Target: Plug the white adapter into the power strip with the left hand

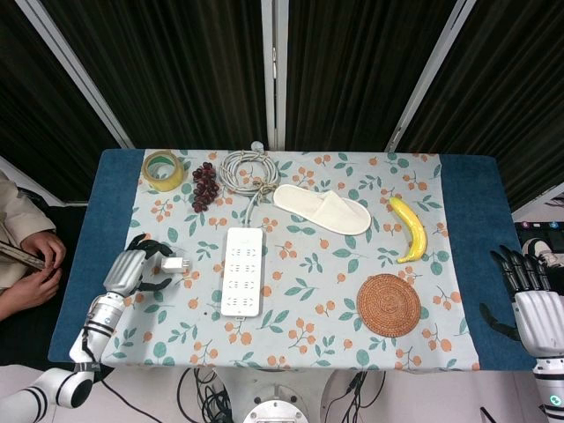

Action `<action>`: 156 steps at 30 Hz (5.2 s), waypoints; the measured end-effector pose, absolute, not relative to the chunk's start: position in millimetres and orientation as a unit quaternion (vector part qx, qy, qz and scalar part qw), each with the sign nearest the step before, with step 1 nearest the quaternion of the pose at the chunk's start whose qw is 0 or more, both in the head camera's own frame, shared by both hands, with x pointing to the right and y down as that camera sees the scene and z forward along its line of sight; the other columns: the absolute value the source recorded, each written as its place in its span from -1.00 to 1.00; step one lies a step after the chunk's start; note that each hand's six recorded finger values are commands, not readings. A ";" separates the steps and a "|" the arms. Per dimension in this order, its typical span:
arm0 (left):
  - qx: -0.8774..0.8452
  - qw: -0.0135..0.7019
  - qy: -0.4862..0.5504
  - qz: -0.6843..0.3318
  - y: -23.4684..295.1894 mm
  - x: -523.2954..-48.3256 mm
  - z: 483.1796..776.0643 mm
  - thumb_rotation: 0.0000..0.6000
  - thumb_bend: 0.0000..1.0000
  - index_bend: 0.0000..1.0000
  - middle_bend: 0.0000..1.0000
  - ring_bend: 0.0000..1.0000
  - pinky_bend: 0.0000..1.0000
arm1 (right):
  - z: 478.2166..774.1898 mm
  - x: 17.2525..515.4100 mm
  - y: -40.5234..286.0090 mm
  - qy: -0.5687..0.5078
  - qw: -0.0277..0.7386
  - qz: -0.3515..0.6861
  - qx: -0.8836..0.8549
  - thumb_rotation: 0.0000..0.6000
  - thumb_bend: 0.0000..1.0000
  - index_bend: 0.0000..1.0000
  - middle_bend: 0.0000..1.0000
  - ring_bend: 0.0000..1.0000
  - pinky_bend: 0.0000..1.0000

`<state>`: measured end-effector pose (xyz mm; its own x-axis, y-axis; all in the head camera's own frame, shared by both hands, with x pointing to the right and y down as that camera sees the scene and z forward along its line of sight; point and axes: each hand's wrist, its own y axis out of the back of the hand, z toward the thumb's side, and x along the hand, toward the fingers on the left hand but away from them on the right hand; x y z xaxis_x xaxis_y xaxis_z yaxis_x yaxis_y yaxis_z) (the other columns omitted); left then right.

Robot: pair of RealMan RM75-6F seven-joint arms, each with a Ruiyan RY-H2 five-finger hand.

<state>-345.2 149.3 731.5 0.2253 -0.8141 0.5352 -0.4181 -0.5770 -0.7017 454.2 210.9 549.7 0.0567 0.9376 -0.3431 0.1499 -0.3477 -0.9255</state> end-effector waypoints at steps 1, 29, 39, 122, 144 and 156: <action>-0.753 0.210 0.411 -0.468 149.7 -345.1 733.9 1.00 -0.59 -0.27 -0.24 -0.61 -0.85 | 550.0 454.2 210.9 -0.435 0.370 0.532 -0.626 1.00 -0.52 -1.00 -1.00 -1.00 -1.00; -0.738 0.343 0.291 -0.503 126.0 -359.1 702.9 1.00 -0.08 0.13 0.16 -0.31 -0.80 | 552.0 457.0 216.1 -0.439 0.361 0.539 -0.621 1.00 -0.53 -1.00 -1.00 -1.00 -1.00; -0.698 0.425 0.135 -0.560 142.4 -331.4 686.2 1.00 -0.09 0.10 0.15 -0.31 -0.83 | 551.9 459.0 218.6 -0.442 0.360 0.539 -0.620 1.00 -0.53 -1.00 -1.00 -1.00 -1.00; -0.773 0.292 0.333 -0.453 162.3 -334.4 705.2 1.00 -0.35 0.36 0.48 0.10 -0.07 | 527.4 455.1 206.3 -0.452 0.385 0.523 -0.612 1.00 -0.55 -1.00 -1.00 -1.00 -1.00; -0.804 0.341 0.229 -0.430 152.8 -213.9 660.9 1.00 -0.13 0.50 0.73 0.44 0.15 | 534.2 471.1 202.9 -0.457 0.373 0.528 -0.611 1.00 -0.57 -1.00 -1.00 -1.00 -1.00; -0.799 0.349 0.210 -0.443 170.2 -178.5 659.7 1.00 -0.13 0.54 0.79 0.51 0.17 | 537.6 475.6 202.0 -0.456 0.368 0.531 -0.612 1.00 -0.57 -1.00 -1.00 -1.00 -1.00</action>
<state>-178.5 170.2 659.7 0.5187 -0.6447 0.5615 -0.0264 -0.6686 -0.7432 475.6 202.0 537.6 0.0206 0.9489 -0.3148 0.1685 -0.3136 -0.9345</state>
